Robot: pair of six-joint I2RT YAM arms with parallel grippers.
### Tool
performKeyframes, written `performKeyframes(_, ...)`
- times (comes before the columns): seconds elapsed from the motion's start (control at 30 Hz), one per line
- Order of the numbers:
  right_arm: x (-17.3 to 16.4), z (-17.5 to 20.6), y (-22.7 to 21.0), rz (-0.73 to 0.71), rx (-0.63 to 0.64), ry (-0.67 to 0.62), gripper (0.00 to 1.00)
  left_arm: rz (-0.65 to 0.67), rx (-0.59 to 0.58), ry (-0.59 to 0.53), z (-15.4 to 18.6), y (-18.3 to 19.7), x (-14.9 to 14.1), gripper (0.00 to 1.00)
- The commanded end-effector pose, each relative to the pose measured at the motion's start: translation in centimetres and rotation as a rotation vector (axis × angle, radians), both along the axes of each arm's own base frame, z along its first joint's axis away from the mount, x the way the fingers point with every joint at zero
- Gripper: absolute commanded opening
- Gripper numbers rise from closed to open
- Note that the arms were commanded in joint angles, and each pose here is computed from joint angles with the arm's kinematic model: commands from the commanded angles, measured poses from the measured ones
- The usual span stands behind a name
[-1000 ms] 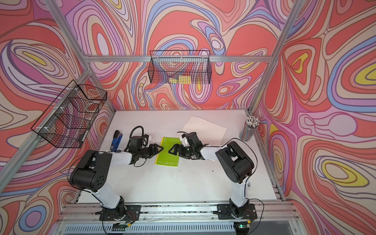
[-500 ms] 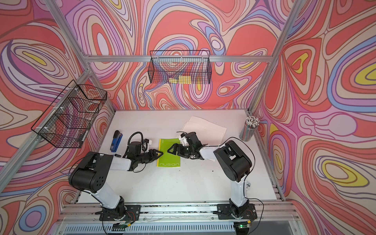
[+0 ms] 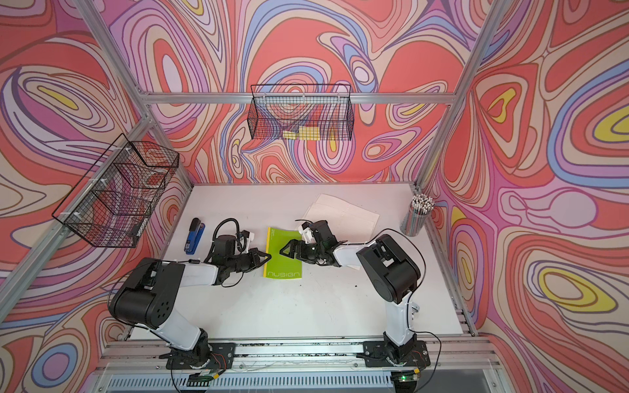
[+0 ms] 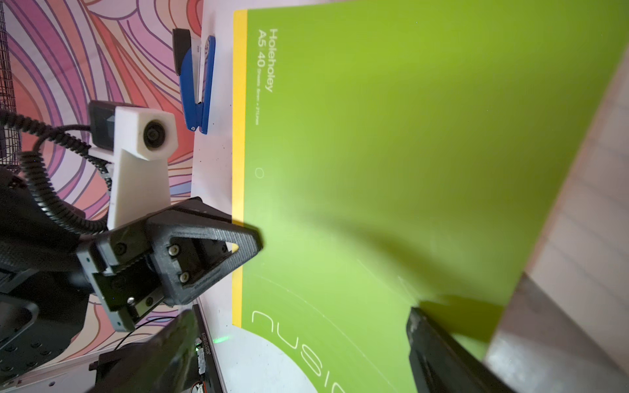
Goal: Close the notebook
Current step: Pick up the notebook from the center of the board, then place the notebook at the center of the board.
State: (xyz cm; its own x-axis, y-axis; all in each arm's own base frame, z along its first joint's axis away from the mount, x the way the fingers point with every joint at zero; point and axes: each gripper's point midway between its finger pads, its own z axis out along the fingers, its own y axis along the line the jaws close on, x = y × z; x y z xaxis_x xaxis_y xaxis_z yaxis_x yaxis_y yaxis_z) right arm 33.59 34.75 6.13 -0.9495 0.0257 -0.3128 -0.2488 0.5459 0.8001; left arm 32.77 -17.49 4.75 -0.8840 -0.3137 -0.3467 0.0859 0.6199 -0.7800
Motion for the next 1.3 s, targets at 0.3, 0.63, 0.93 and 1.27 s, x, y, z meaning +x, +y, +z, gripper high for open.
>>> performKeyframes(0.3,0.5,6.9,0.8,0.062,0.016,-0.131,0.98,-0.064,0.039,-0.069,8.0,-0.7,1.8,0.0)
performKeyframes(0.63,2.2,12.1,-0.3,0.024,0.064,-0.23,0.98,0.011,0.032,-0.152,14.4,0.3,5.3,0.0)
performKeyframes(0.93,2.8,11.6,-2.1,-0.022,0.048,-0.22,0.98,0.189,-0.113,-0.167,13.9,4.9,10.9,0.0)
performKeyframes(1.27,3.1,11.5,-2.0,-0.026,0.043,-0.211,0.98,0.295,-0.252,-0.151,11.1,8.5,15.1,0.0)
